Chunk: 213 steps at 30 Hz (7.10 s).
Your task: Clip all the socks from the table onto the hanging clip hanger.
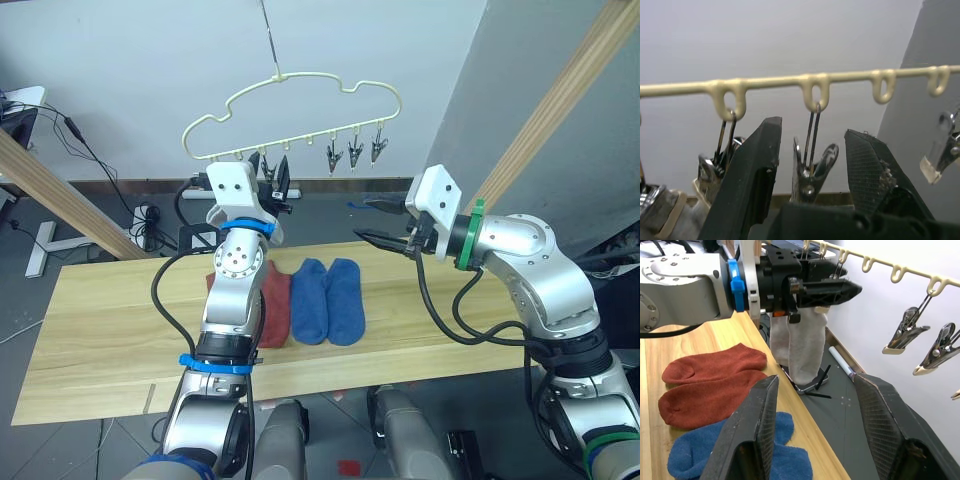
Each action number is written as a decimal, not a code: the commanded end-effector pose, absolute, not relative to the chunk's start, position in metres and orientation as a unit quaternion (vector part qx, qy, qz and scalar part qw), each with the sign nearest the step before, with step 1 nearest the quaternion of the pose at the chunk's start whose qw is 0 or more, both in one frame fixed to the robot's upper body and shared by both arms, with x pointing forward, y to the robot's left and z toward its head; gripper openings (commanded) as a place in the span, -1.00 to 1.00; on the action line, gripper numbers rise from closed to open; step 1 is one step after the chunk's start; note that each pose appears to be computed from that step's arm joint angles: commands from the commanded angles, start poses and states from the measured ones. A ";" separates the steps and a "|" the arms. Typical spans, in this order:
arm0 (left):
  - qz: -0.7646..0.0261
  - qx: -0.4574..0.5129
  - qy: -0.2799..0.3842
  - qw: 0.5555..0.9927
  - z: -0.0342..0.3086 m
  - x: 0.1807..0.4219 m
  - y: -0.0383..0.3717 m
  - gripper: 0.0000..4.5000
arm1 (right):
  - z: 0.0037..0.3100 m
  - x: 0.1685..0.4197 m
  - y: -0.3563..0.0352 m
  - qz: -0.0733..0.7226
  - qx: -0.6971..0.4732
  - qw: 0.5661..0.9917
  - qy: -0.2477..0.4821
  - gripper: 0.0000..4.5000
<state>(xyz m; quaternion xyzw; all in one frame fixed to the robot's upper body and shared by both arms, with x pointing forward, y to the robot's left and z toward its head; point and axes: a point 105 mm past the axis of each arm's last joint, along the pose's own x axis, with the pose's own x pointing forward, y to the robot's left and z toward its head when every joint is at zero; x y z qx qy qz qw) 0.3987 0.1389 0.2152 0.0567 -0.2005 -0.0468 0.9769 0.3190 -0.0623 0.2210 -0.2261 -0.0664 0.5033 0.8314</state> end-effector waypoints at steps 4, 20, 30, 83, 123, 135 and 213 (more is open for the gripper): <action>-0.046 0.059 -0.219 0.973 0.223 0.395 0.139 -0.73 | 0.231 0.313 -0.065 0.502 -0.229 0.830 -0.088 0.10; -0.139 0.059 -0.200 0.968 0.239 0.392 0.160 -0.95 | 0.127 0.356 -0.022 0.434 -0.288 0.854 0.006 1.00; -0.157 0.072 -0.188 0.967 0.239 0.390 0.162 -0.95 | 0.059 0.393 -0.033 0.382 -0.302 0.869 0.093 1.00; -0.331 -0.127 -0.032 0.934 0.234 0.365 0.150 -0.95 | 0.199 0.361 0.039 0.474 -0.260 0.832 -0.126 -1.00; -0.305 -0.153 -0.036 0.939 0.232 0.368 0.156 -0.95 | 0.201 0.357 0.047 0.463 -0.165 0.865 -0.097 -1.00; -0.300 -0.171 -0.030 0.938 0.231 0.366 0.160 -0.95 | 0.199 0.366 0.045 0.443 -0.121 0.886 -0.071 -1.00; -0.342 -0.102 0.022 0.934 0.207 0.329 0.164 0.08 | 0.200 0.352 0.053 0.465 -0.165 0.862 -0.115 -1.00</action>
